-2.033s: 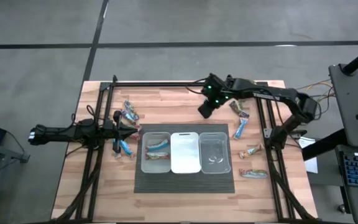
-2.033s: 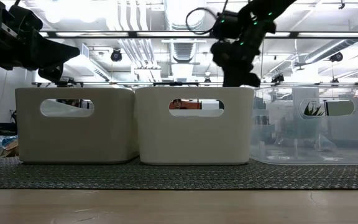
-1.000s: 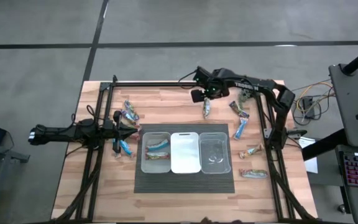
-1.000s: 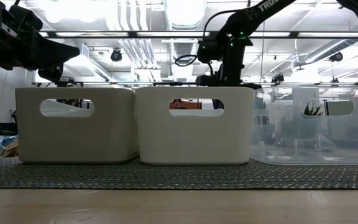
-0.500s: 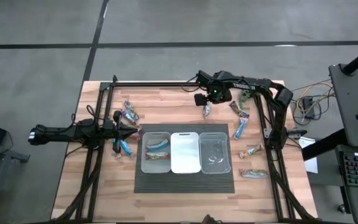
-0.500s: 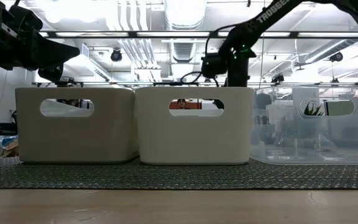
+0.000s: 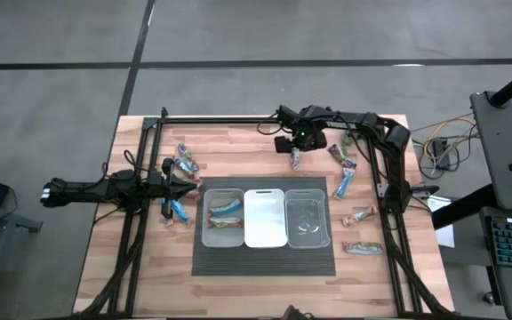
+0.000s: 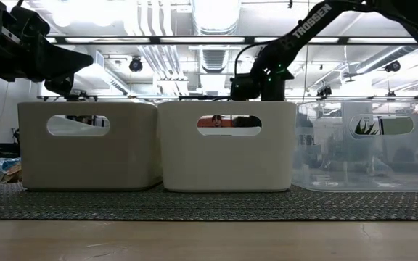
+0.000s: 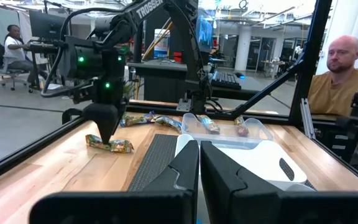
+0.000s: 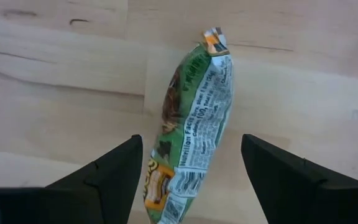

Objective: Pick and place Granola Bars by type
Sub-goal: Put the yellow granola bar into the transparent bin

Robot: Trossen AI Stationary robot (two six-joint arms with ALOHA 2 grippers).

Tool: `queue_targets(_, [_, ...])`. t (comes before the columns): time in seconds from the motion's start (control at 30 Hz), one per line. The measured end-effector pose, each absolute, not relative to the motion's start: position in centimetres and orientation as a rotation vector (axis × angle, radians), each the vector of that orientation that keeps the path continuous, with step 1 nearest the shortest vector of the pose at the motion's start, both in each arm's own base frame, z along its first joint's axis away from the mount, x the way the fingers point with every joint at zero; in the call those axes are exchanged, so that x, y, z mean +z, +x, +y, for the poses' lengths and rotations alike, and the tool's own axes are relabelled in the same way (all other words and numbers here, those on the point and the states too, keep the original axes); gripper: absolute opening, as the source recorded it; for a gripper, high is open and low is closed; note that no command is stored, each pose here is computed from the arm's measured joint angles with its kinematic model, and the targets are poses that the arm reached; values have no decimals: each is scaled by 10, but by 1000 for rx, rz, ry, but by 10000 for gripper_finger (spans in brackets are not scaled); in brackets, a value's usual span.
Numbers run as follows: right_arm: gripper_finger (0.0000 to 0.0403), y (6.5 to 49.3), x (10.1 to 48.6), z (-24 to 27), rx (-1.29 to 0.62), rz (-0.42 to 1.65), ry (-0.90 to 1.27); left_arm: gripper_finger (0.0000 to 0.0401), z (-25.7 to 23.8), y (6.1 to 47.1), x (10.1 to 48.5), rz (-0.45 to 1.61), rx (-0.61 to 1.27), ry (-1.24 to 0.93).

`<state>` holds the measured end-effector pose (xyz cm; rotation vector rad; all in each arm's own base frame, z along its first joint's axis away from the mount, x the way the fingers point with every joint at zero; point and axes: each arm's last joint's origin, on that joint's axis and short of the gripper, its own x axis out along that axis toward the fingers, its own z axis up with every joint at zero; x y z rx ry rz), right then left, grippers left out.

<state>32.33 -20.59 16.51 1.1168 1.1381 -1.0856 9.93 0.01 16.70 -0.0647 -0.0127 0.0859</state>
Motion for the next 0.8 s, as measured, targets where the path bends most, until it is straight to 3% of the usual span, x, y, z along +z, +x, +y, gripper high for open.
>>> queue_targets(0.8, [230,323,154,-202,-1132,1108,1126,0,0,99,167,-13,86,-65])
